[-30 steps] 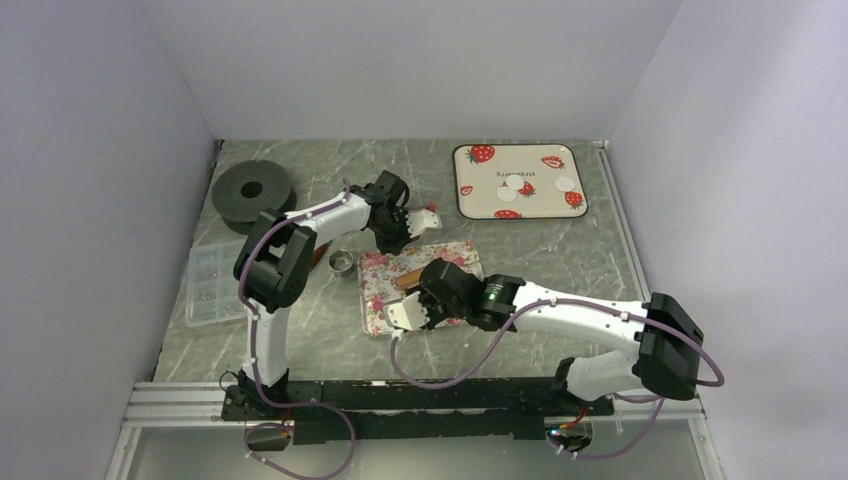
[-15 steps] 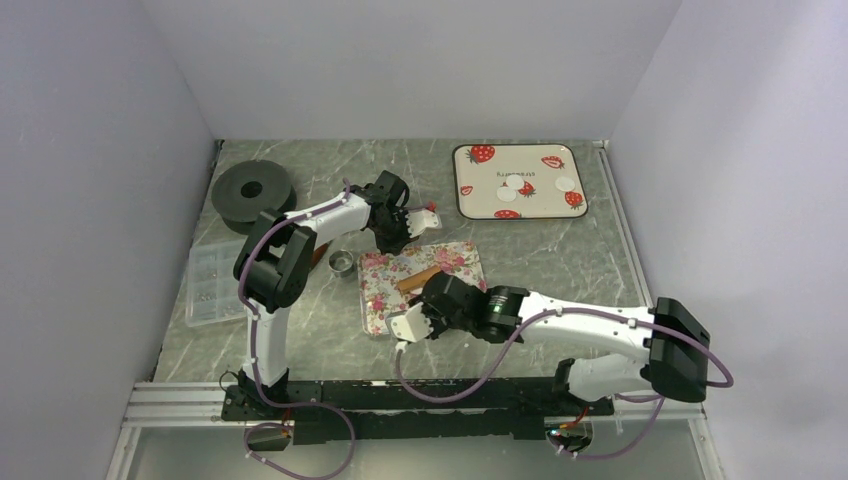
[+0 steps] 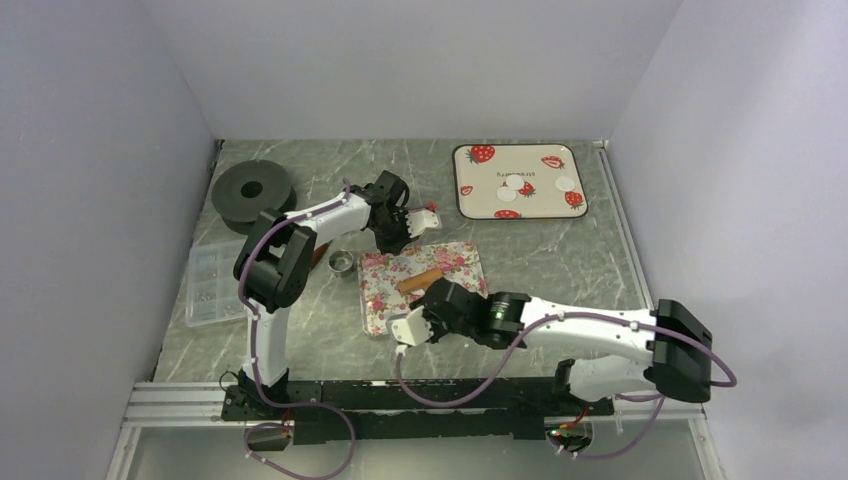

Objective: Roll out the dumpling wrappers from the dough
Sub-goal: Flatten out the dough on the work surface.

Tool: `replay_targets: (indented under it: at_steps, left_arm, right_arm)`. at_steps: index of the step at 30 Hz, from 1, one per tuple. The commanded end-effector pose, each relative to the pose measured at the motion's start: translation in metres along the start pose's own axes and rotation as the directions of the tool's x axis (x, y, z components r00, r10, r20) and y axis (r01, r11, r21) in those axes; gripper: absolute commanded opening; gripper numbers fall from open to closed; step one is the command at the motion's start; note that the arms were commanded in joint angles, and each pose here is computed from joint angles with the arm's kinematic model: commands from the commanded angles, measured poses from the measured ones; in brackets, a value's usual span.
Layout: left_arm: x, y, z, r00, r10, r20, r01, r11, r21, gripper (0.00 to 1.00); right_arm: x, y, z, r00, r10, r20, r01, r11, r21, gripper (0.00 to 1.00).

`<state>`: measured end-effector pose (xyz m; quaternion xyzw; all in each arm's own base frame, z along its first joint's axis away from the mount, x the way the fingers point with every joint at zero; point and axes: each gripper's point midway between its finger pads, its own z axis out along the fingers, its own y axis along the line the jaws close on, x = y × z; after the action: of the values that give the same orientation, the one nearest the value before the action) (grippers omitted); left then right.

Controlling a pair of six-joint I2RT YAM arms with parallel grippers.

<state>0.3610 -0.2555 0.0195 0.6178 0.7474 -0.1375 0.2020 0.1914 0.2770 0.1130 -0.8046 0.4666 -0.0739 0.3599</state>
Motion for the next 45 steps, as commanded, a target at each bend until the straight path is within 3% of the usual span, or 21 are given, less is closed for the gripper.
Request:
replay_targets:
  at_steps: [1, 10, 20, 29, 39, 45]
  left_arm:
    - [0.062, -0.035, 0.037, 0.980, -0.029, -0.195, 0.050, 0.993, 0.106, 0.00]
    - [0.061, -0.035, 0.037, 0.980, -0.030, -0.195, 0.052, 0.993, 0.107, 0.00]
    - [0.062, -0.036, 0.038, 0.980, -0.029, -0.195, 0.051, 0.993, 0.108, 0.00]
    - [0.062, -0.036, 0.036, 0.980, -0.028, -0.195, 0.050, 0.993, 0.105, 0.00]
    - [0.061, -0.035, 0.038, 0.981, -0.028, -0.193, 0.050, 0.993, 0.107, 0.00]
    - [0.063, -0.036, 0.038, 0.980, -0.030, -0.198, 0.052, 0.993, 0.109, 0.00]
  right_arm:
    - [0.026, 0.078, -0.017, 0.996, 0.030, -0.082, -0.050, 0.969, -0.241, 0.00]
    - [0.022, 0.053, 0.015, 0.998, -0.022, -0.060, 0.008, 0.977, -0.213, 0.00]
    - [0.030, 0.083, -0.017, 0.994, -0.008, -0.107, -0.020, 0.965, -0.262, 0.00]
    - [0.029, 0.061, 0.017, 0.993, -0.063, -0.099, 0.037, 0.967, -0.251, 0.00]
    - [0.033, 0.100, -0.020, 0.989, -0.045, -0.142, 0.000, 0.954, -0.301, 0.00]
    - [0.026, 0.074, 0.006, 0.994, -0.046, -0.103, 0.018, 0.967, -0.256, 0.00]
